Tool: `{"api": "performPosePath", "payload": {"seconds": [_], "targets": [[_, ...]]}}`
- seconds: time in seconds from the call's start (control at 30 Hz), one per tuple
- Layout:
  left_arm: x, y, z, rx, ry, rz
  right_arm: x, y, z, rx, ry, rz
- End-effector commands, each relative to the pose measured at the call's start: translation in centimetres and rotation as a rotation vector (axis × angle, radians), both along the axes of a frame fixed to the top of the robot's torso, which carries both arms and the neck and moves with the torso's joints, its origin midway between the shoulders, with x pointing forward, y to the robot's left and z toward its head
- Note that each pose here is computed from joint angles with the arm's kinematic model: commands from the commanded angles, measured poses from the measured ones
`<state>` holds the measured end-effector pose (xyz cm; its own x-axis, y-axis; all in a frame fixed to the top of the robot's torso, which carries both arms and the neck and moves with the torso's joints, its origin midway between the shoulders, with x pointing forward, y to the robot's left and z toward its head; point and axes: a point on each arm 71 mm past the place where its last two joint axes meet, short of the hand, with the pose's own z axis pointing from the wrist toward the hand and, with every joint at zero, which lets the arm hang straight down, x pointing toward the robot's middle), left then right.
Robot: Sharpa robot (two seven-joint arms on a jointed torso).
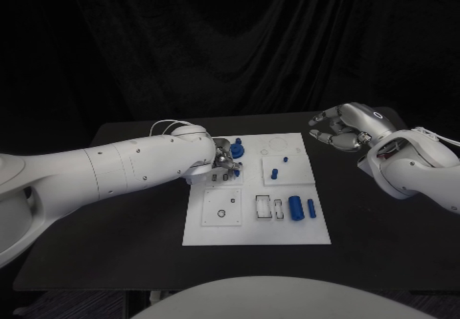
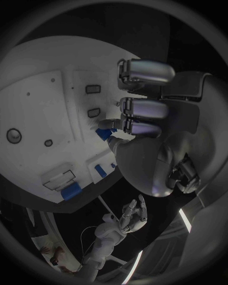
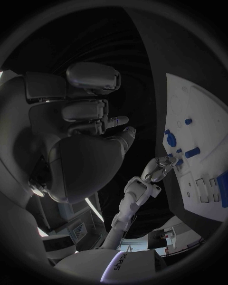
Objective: Assemble the parts on the task board
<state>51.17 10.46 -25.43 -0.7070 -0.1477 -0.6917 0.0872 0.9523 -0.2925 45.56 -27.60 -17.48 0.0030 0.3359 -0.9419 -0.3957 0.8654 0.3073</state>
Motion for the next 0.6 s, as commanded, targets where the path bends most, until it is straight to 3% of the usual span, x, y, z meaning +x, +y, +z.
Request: {"api": "performPosePath", "payload": {"seconds": [0.03, 0.6], "targets": [[-0.19, -0.33, -0.15, -0.008, 0.014, -0.027, 0.00, 0.00, -0.11, 0.009, 0.009, -0.001], [-0.22, -0.43, -0.32, -0.016, 0.020, -0.043, 0.10, -0.04, -0.21, 0.006, 0.019, -0.005]]}}
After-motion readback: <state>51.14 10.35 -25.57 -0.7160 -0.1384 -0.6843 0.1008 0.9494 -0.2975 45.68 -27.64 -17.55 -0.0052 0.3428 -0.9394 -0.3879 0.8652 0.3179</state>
